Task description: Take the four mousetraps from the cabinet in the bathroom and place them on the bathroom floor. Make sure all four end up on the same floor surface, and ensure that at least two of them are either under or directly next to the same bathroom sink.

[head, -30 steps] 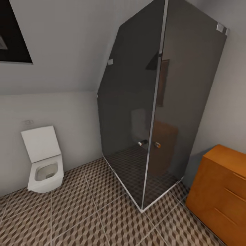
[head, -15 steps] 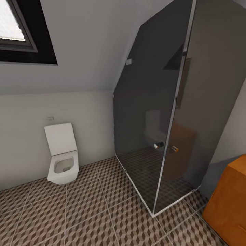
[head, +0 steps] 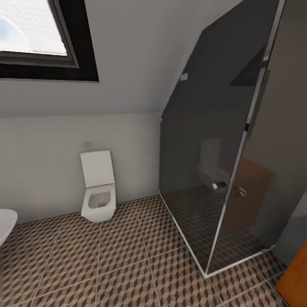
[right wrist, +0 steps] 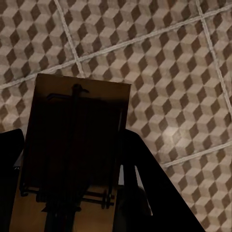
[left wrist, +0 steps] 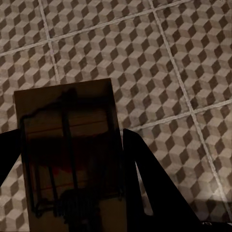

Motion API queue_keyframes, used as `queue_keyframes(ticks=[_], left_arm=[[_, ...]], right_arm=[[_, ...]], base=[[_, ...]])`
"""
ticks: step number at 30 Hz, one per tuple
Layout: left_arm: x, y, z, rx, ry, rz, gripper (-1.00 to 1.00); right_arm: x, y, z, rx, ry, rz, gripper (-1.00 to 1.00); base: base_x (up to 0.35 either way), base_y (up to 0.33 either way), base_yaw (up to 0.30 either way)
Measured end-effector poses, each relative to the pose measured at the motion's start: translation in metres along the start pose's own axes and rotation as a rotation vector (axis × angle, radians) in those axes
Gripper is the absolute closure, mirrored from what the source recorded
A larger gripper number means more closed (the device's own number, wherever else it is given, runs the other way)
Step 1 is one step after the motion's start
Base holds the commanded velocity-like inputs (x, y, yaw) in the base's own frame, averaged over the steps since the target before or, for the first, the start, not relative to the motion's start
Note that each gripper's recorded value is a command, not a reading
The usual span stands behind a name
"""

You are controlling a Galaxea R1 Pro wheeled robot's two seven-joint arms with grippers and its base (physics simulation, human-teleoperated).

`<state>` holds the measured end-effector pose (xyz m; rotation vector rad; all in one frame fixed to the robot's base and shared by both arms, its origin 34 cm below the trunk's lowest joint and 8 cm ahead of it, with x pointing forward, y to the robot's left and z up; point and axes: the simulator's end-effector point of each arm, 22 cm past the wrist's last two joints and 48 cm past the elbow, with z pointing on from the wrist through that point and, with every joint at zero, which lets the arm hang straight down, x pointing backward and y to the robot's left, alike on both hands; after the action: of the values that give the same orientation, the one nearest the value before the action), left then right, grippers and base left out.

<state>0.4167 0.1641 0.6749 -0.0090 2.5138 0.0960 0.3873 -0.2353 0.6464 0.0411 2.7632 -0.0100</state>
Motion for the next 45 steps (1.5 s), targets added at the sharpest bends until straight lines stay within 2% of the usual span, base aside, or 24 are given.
queue_keyframes(ticks=[4, 11, 15, 31, 45], left_arm=[[0.0, 0.0, 0.0, 0.0, 0.0, 0.0, 1.0], [0.001, 0.0, 0.0, 0.0, 0.001, 0.0, 1.0], [0.002, 0.0, 0.0, 0.0, 0.003, 0.0, 1.0], [0.005, 0.0, 0.001, 0.0, 0.011, 0.001, 1.0], [0.008, 0.0, 0.001, -0.001, 0.018, 0.001, 1.0]], right_arm=[[0.007, 0.002, 0.0, -0.001, 0.012, -0.007, 1.0], [0.003, 0.006, 0.0, -0.005, -0.034, -0.031, 1.0], [0.003, 0.006, 0.001, -0.004, -0.038, -0.035, 1.0], [0.008, 0.008, 0.002, -0.006, -0.031, -0.036, 1.0], [0.011, 0.012, 0.002, -0.011, -0.022, -0.036, 1.0]], base=[[0.0, 0.0, 0.29], [0.0, 0.0, 0.288], [0.0, 0.0, 0.285], [-0.008, 0.0, 0.284], [-0.147, 0.052, 0.282]])
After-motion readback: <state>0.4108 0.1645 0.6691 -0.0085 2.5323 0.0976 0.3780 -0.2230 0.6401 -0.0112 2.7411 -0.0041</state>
